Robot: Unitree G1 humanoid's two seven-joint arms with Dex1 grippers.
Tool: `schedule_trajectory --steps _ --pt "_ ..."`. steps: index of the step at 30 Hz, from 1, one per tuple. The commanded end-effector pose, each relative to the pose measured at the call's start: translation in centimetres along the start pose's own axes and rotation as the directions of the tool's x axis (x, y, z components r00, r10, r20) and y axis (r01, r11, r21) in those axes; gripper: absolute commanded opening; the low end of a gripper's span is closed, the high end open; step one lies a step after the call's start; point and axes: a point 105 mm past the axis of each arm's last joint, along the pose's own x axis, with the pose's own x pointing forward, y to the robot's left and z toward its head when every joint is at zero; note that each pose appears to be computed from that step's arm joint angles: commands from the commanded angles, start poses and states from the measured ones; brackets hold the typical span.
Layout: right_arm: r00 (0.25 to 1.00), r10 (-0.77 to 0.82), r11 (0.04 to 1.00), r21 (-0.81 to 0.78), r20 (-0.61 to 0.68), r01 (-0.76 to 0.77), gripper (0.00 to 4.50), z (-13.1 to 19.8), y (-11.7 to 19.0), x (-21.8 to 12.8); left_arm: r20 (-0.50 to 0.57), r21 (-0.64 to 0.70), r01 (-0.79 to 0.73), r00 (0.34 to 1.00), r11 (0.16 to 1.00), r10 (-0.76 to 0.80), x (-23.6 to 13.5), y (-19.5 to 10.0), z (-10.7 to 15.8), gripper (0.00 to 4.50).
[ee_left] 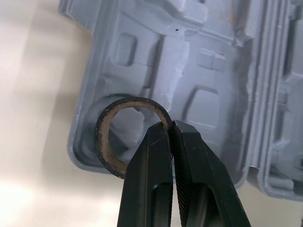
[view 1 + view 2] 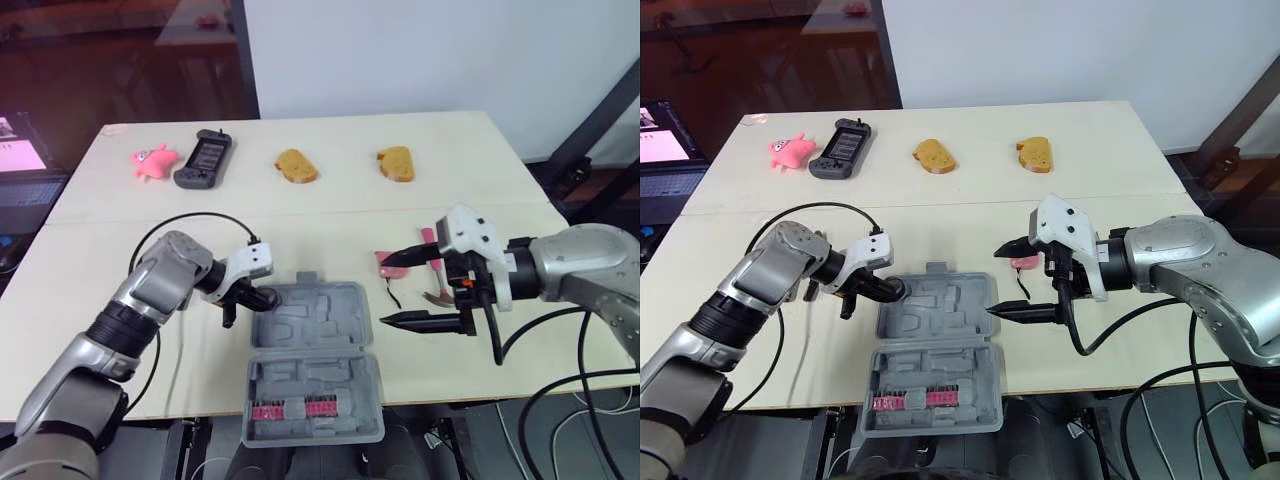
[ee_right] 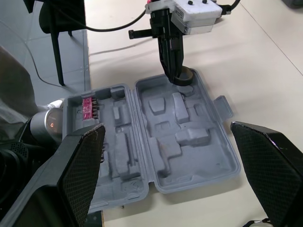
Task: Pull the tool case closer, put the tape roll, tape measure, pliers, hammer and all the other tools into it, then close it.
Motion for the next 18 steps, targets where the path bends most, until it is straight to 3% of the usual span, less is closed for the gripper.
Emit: schedule_trajectory --steps 1,18 --pt "1.0 -0.016 0.999 -0.051 0.015 0.017 4.5 1.0 0.0 -0.5 0.005 0.022 -0.015 1.0 1.0 0.015 0.0 0.3 0.3 0.07" --pt "1.0 -0.023 0.999 -0.048 0.012 0.024 4.5 0.8 0.1 -0.4 -0.036 0.032 -0.001 0.999 1.0 0.002 1.4 0.9 -0.4 0.07"
